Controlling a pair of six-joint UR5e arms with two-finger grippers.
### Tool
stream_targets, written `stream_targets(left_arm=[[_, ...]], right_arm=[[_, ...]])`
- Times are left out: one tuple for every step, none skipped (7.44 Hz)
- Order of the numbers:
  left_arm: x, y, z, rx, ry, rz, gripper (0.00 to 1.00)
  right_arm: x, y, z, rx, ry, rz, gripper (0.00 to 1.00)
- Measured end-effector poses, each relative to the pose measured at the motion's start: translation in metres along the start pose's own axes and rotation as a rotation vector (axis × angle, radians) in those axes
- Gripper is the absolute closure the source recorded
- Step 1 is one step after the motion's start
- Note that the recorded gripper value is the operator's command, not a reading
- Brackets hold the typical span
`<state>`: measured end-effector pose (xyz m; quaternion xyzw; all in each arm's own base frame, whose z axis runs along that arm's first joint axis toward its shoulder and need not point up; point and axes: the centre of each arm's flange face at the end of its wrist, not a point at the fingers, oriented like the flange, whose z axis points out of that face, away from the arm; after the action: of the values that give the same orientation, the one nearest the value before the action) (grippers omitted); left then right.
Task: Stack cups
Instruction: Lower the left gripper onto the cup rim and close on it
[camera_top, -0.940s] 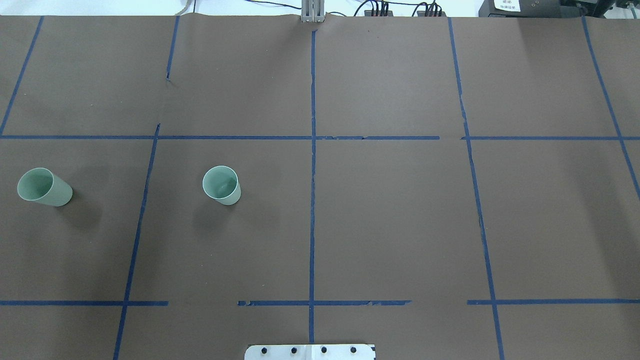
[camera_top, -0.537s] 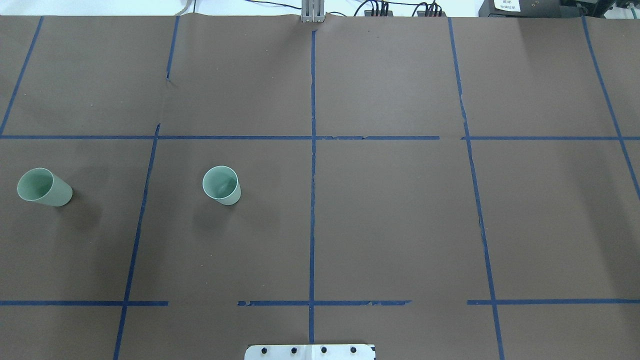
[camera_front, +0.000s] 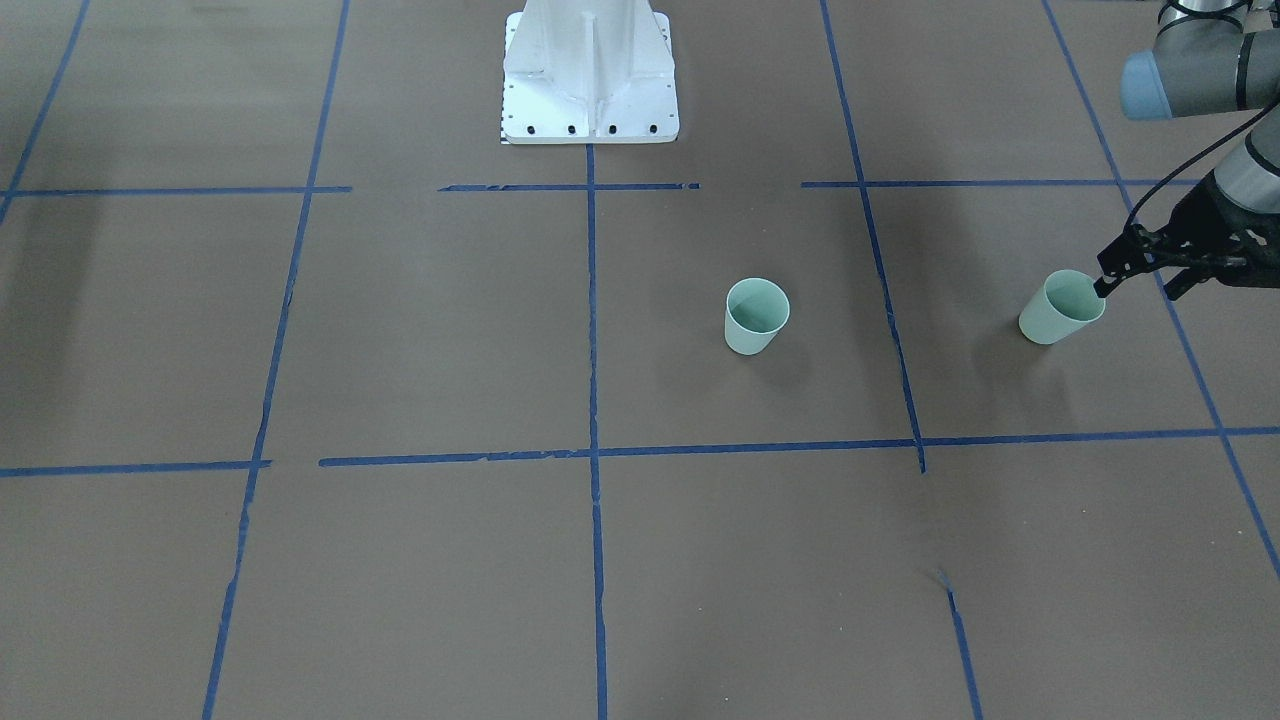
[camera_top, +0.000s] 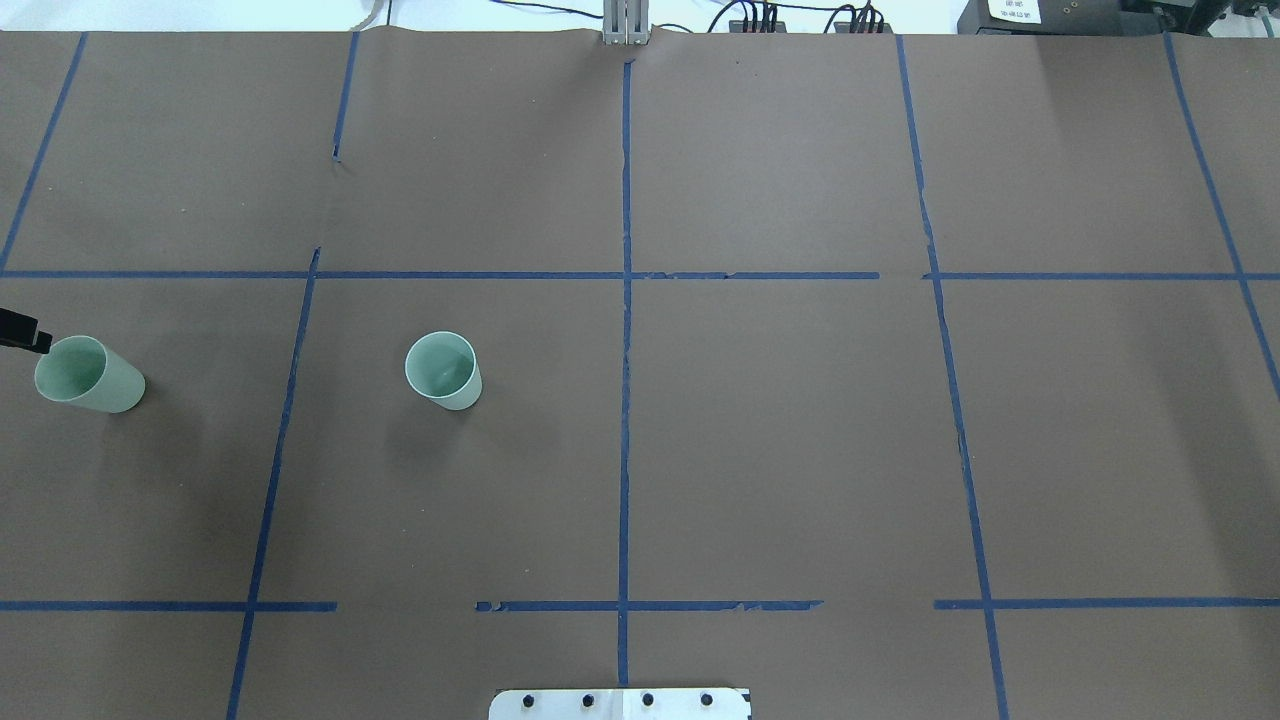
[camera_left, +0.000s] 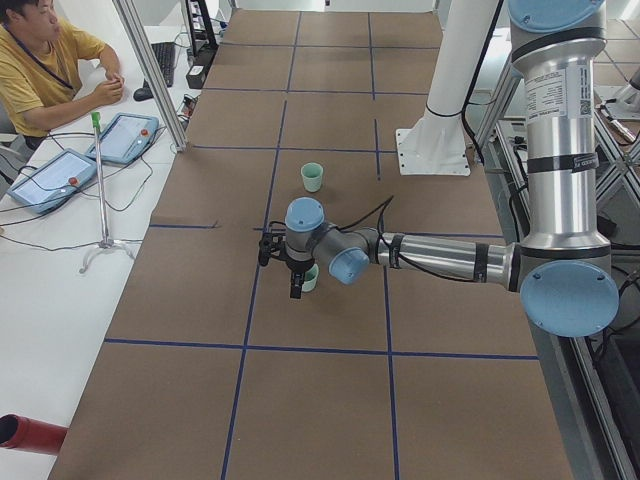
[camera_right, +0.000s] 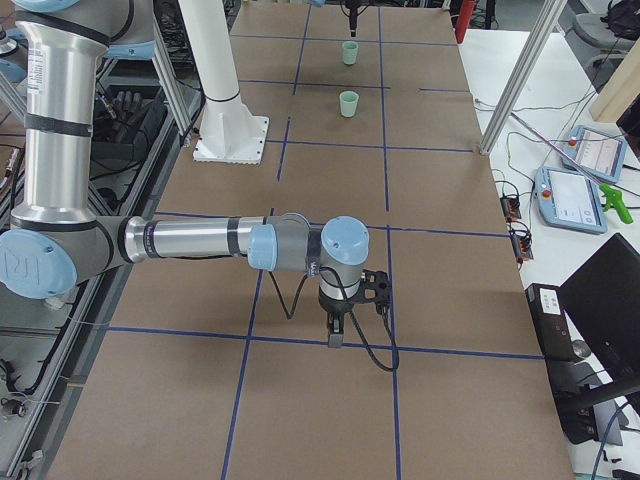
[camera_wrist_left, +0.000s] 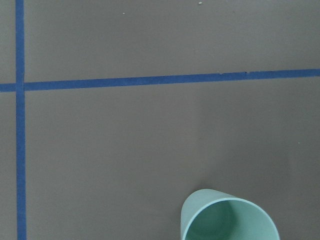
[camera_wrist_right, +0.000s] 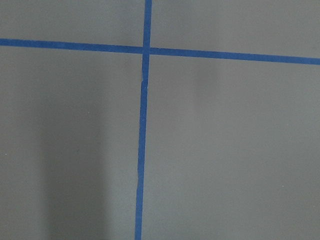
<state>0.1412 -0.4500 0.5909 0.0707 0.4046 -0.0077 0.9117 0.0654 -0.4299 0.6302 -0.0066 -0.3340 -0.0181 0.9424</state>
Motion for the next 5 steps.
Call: stream_targets(left_arm=[[0.001, 0.003, 0.008, -0.001, 0.000, -0.005, 0.00], [0.003, 0.005, 0.013, -0.006, 0.001, -0.004, 0.13], [0.006, 0.007, 0.016, -0.012, 0.001, -0.001, 0.64], [0.007, 0.008, 0.019, -0.015, -0.001, 0.000, 1.00], [0.008, 0.008, 0.020, -0.019, -0.003, -0.009, 1.00]], right_arm=[[0.000, 0.000, 0.000, 0.000, 0.000, 0.000, 0.00], [0.000, 0.000, 0.000, 0.000, 0.000, 0.000, 0.00], [0.000, 0.000, 0.000, 0.000, 0.000, 0.000, 0.00], [0.000, 0.000, 0.000, 0.000, 0.000, 0.000, 0.00], [0.000, 0.000, 0.000, 0.000, 0.000, 0.000, 0.00]])
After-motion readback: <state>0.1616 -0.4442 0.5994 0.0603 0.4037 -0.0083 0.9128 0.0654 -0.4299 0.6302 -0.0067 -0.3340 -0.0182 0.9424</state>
